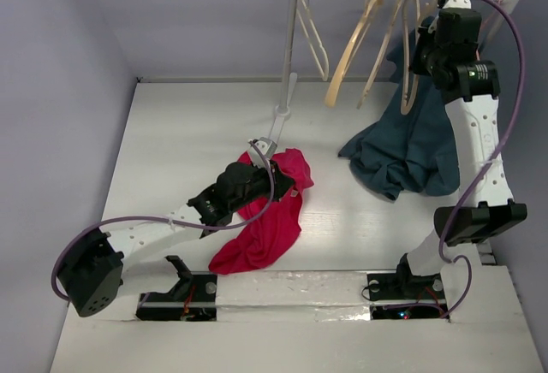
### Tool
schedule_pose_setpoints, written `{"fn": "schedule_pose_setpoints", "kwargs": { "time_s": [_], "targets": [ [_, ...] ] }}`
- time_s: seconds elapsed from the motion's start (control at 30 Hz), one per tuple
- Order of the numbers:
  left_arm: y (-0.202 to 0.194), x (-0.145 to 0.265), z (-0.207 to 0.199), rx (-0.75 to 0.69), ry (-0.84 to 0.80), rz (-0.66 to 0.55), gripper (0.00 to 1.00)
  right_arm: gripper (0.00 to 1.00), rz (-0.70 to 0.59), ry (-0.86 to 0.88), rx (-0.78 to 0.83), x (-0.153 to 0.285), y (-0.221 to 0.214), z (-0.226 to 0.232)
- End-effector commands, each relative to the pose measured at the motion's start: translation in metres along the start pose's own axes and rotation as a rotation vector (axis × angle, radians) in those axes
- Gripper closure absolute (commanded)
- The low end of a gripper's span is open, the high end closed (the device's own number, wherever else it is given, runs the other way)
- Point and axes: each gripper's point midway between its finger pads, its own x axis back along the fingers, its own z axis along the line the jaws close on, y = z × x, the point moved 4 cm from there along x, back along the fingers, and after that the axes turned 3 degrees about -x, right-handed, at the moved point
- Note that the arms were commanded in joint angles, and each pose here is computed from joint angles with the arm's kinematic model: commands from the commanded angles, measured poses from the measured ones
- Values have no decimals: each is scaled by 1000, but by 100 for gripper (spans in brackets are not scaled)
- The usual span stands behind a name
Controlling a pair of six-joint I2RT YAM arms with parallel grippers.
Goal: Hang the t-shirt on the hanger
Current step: Pick up the hanger from the clothesline, then place the T-shirt on the hanger.
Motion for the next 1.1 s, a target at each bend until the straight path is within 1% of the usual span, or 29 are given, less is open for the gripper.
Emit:
{"fn": "schedule_pose_setpoints", "kwargs": {
  "time_s": [0.0,0.1,0.17,0.3,0.4,0.43,0.47,0.53,0.57,0.63,0.67,0.7,0.77,0.8,0.83,0.87,0.9,0.93,0.97,1.0,1.07],
  "targets": [
    [15,4,-10,5,-46,-63,100,100,-182,52,-27,29,40,0],
    [14,4,-10,11,-42,-63,100,100,-250,61,-37,44,52,-2],
    [15,5,-9,11,-37,-65,100,100,-270,65,-42,52,55,-4],
    [20,5,-10,9,-31,-73,100,100,-259,68,-57,67,43,-8],
    [23,4,-11,7,-32,-78,100,100,-248,76,-82,76,21,-13],
    [23,4,-11,7,-32,-78,100,100,-216,73,-80,68,3,-14],
    [23,4,-11,7,-30,-78,100,100,-232,79,-94,81,-1,-18],
    [24,3,-11,7,-25,-80,100,100,-210,84,-115,84,-18,-20],
    [24,3,-10,8,-20,-79,100,100,-184,84,-119,86,-39,-23],
    [25,2,-10,8,-17,-82,100,100,-144,114,-147,90,-63,-23],
    [24,1,-9,8,-12,-80,100,100,-73,111,-147,82,-95,-24],
    [26,1,-10,5,-12,-84,100,100,-78,164,-183,98,-105,-22],
    [25,-2,-9,6,-9,-78,100,100,-25,222,-217,103,-135,-18],
    [27,-3,-9,4,-4,-81,100,100,88,309,-258,99,-176,-6],
    [29,-4,-5,4,12,-84,100,100,85,378,-282,113,-186,-2],
    [29,-5,-3,3,25,-80,100,100,115,418,-300,117,-201,2],
    [30,-5,1,5,36,-86,100,100,199,469,-338,119,-231,8],
    [32,-6,6,10,52,-91,100,100,185,532,-349,133,-237,12],
    [32,-7,10,12,62,-90,100,100,210,564,-365,138,-246,14],
    [34,-8,14,15,73,-93,100,100,257,641,-384,150,-255,21],
    [37,-12,25,24,96,-98,100,100,310,708,-399,162,-274,25]
  ]
}}
